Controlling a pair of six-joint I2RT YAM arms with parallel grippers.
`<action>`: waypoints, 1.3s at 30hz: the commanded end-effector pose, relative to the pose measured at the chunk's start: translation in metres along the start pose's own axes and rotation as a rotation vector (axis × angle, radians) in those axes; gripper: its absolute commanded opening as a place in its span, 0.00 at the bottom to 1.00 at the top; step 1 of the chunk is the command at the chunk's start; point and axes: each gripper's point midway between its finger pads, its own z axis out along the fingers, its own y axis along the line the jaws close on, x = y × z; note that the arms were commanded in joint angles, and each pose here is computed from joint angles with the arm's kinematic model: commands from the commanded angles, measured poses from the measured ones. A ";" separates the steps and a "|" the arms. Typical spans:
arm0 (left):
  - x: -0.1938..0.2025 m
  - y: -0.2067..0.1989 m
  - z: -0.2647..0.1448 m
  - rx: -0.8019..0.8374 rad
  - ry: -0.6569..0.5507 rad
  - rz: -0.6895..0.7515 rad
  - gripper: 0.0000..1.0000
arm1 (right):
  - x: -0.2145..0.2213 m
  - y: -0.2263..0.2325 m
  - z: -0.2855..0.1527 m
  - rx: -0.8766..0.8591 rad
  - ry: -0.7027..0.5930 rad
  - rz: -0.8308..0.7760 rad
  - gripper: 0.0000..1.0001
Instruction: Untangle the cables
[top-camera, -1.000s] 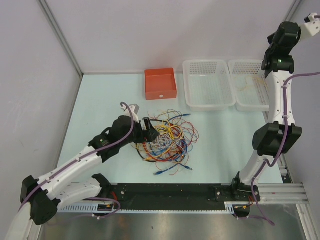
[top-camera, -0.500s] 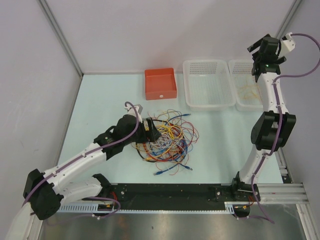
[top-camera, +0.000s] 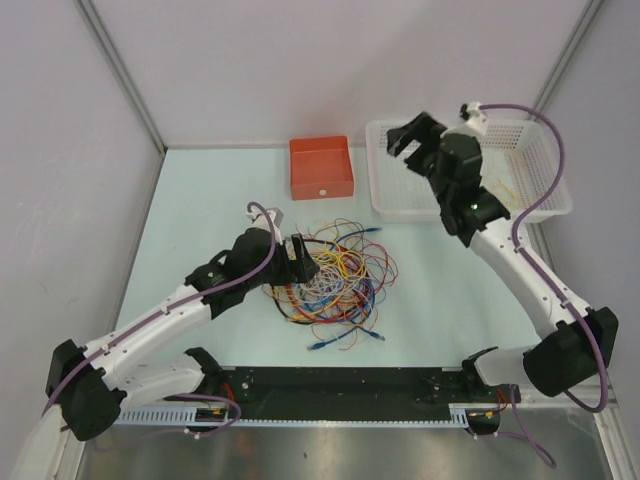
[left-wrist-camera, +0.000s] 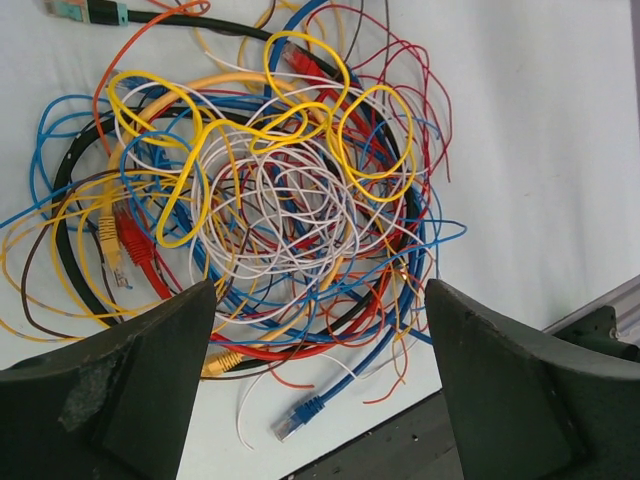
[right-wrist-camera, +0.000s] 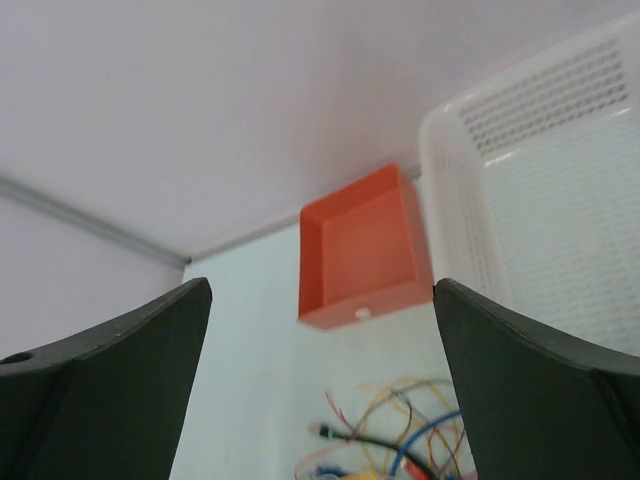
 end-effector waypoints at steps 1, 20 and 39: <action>-0.004 0.005 0.006 -0.049 -0.007 -0.001 0.90 | 0.091 -0.003 -0.033 -0.046 0.228 -0.137 0.98; 0.023 0.065 0.090 -0.295 0.178 -0.060 0.74 | 0.162 -0.034 -0.185 -0.158 0.411 -0.250 0.96; -0.136 -0.006 -0.080 -0.131 -0.356 0.073 0.00 | 0.153 -0.023 -0.188 -0.169 0.362 -0.318 1.00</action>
